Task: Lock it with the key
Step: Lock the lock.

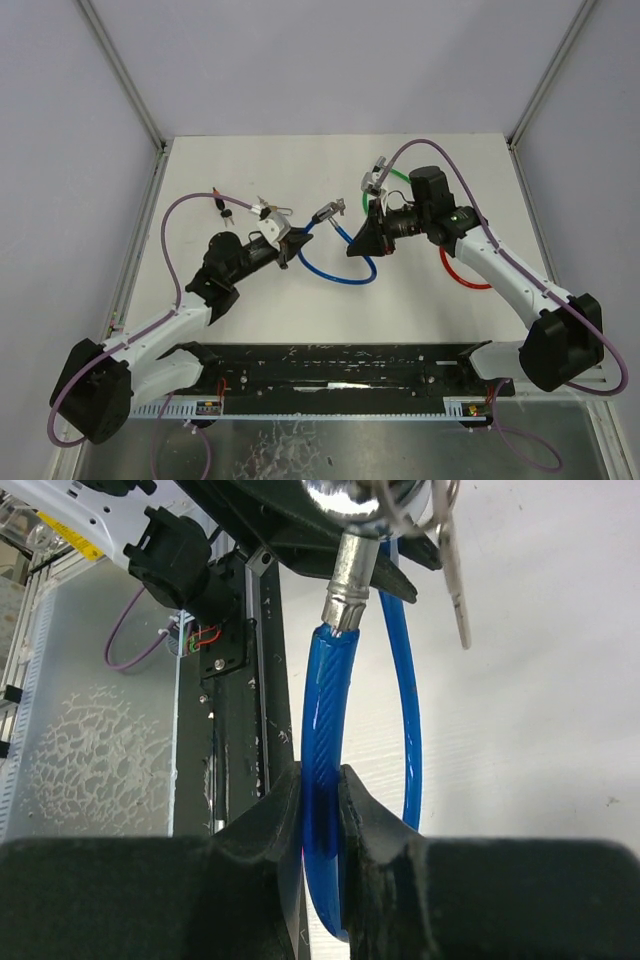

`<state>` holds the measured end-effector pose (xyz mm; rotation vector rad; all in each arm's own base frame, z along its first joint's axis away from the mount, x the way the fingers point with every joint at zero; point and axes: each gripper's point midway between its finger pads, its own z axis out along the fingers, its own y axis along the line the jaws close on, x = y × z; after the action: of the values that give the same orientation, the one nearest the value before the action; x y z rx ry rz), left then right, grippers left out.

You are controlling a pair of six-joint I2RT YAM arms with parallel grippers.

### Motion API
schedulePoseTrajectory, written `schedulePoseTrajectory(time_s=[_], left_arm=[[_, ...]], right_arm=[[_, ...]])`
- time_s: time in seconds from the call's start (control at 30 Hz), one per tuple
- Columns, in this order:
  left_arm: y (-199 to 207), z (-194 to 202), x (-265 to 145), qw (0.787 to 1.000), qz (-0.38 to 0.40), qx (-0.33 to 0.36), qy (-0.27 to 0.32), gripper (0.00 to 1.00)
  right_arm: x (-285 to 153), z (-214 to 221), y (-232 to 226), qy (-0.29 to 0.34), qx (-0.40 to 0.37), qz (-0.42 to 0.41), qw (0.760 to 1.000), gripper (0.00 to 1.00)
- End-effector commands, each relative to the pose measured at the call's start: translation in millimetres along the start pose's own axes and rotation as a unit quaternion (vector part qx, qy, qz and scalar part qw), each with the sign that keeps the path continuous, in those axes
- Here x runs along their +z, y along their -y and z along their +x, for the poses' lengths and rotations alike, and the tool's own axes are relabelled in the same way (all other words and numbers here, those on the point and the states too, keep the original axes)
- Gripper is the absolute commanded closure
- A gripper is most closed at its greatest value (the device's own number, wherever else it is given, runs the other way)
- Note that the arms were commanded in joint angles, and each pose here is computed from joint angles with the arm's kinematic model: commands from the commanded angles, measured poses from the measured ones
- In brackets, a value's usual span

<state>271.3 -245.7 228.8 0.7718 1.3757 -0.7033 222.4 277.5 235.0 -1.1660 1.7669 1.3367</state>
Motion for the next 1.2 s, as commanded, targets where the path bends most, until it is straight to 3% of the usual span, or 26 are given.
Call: schedulePoseTrajectory(time_s=[0.0,0.4,0.57,0.8,1.0,1.17], left_arm=[[5,-19,1,0.999,0.016,0.047,0.005,0.99],[20,-1,10,0.992,0.001,0.105,-0.069,0.99],[31,-2,11,0.988,0.014,0.135,-0.07,0.99],[38,11,20,0.973,0.035,0.205,-0.104,1.0],[30,34,33,0.953,0.028,0.253,-0.165,0.99],[30,48,35,0.95,0.027,0.251,-0.185,0.99]], right_arm=[[-13,-22,8,0.013,-0.042,0.028,0.999,1.0],[-18,-25,3,0.026,-0.023,0.001,0.999,1.0],[-15,-19,21,0.029,-0.027,0.036,0.999,1.0],[-4,-3,66,0.092,-0.114,0.108,0.983,1.0],[-2,-1,73,0.162,-0.183,0.122,0.962,1.0],[2,13,88,0.158,-0.215,0.138,0.954,1.0]])
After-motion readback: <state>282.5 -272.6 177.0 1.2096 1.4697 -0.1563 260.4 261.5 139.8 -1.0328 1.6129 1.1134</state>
